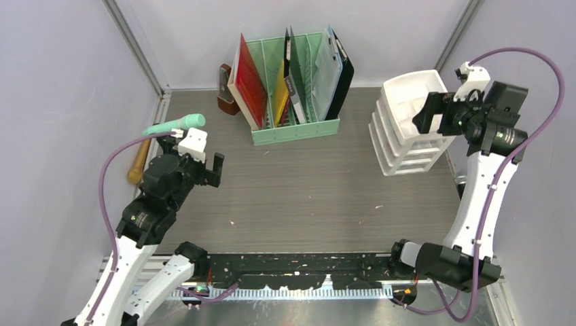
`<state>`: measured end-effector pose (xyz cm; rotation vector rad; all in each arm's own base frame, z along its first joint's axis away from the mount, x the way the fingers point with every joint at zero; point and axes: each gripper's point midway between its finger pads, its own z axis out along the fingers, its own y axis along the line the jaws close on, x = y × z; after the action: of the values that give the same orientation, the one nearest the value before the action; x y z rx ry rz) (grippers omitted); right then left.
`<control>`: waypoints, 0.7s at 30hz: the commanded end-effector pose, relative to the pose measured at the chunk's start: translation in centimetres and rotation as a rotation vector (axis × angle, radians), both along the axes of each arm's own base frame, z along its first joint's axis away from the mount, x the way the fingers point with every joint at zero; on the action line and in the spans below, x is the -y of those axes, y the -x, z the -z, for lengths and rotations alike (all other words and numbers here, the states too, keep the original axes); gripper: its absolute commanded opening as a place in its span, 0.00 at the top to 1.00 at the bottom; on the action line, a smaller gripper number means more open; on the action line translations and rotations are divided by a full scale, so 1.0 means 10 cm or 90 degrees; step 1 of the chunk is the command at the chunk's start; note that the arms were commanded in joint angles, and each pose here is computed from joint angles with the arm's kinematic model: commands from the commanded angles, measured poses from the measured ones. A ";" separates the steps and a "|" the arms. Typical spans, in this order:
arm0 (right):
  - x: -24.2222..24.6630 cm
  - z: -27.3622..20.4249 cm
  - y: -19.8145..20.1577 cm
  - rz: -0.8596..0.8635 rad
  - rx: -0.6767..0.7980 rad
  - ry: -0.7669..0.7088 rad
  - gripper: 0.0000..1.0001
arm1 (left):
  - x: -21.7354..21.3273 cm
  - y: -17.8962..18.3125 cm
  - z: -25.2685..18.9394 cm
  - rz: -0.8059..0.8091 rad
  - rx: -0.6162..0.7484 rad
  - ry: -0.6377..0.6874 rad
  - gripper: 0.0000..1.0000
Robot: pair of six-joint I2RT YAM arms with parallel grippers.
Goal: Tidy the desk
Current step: Move the storage box to the corner of the board, then reset both arms
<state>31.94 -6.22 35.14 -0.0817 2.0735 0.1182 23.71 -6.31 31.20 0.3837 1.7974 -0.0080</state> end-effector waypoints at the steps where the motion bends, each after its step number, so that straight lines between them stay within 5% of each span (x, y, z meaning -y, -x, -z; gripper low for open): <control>1: -0.36 -0.02 0.19 -0.044 0.033 -0.091 0.01 | -0.09 -0.05 0.13 -0.049 -0.001 0.018 0.00; 8: -0.92 0.04 0.47 -0.106 0.104 -0.208 0.00 | -0.25 -0.10 0.20 -0.115 0.012 0.072 0.00; 21: -1.27 0.39 0.47 -0.141 0.100 -0.189 0.00 | -0.37 -0.18 0.16 -0.145 0.001 0.073 0.00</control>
<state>26.09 6.81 31.20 -0.1381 1.8998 0.5913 25.01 -2.66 27.15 0.1190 1.8935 0.0638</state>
